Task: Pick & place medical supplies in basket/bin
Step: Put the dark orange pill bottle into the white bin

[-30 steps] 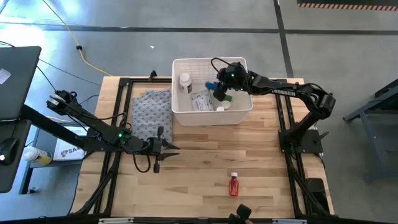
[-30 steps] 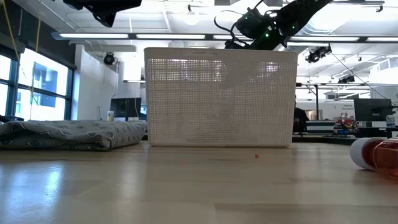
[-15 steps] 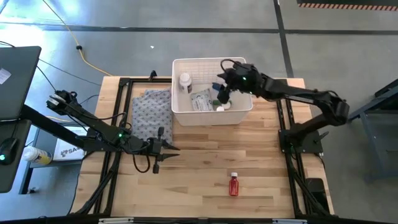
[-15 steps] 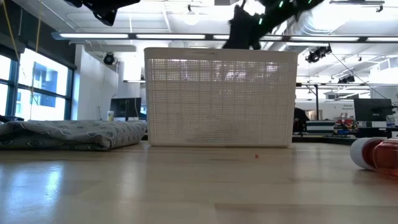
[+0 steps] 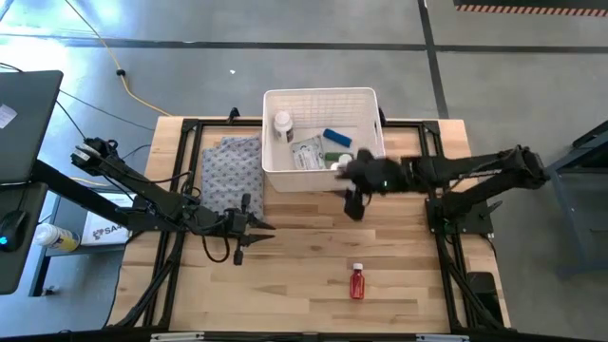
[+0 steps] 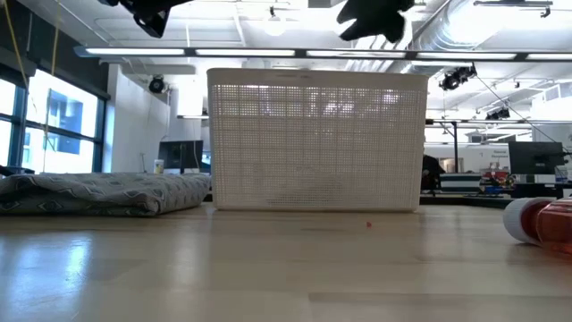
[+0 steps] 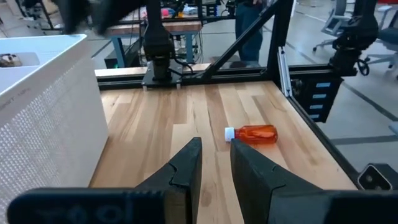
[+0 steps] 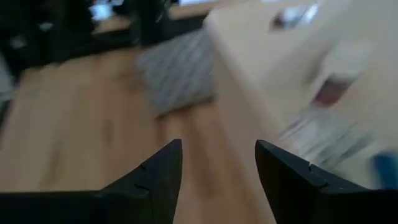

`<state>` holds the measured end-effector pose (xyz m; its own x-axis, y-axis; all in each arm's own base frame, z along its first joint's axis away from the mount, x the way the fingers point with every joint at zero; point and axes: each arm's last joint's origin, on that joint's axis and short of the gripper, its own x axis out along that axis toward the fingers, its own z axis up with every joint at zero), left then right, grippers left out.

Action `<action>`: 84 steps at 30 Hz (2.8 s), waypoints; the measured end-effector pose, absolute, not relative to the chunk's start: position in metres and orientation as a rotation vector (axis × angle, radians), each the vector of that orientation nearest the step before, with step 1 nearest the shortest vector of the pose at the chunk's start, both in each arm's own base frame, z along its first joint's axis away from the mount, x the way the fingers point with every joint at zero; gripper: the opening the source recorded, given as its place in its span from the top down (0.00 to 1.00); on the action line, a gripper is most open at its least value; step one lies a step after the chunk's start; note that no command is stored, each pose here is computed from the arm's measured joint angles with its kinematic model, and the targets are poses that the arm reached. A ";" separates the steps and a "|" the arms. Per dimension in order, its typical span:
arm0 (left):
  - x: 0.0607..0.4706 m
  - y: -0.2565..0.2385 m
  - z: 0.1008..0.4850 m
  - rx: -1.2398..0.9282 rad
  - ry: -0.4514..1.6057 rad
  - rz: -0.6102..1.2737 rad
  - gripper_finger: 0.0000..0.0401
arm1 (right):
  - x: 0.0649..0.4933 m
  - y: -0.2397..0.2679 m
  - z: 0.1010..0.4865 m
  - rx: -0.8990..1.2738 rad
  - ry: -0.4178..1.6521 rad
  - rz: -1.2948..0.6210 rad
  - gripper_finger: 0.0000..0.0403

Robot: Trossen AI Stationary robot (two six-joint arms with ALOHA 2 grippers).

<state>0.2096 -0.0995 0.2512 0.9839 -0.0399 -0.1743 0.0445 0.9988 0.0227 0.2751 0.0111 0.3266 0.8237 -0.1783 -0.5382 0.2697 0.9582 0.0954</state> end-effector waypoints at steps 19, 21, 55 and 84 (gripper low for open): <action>0.210 -0.100 0.254 0.077 0.148 -0.071 0.71 | 0.261 0.112 0.268 0.558 0.960 -0.289 0.52; 0.210 -0.100 0.254 0.090 0.145 -0.072 0.71 | 0.265 0.117 0.260 0.577 0.995 -0.290 0.52; 0.211 -0.101 0.261 -0.023 0.078 -0.058 0.71 | 0.281 0.170 0.173 0.914 1.269 -0.568 0.38; 0.210 -0.100 0.254 -0.089 0.151 -0.053 0.71 | 0.280 0.162 0.157 0.821 1.358 -0.647 0.39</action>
<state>0.2100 -0.1002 0.2541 0.9873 -0.0590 -0.1478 0.0456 0.9947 -0.0924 0.2802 0.1615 0.1572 0.1193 0.0599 -0.9910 0.8073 0.5752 0.1319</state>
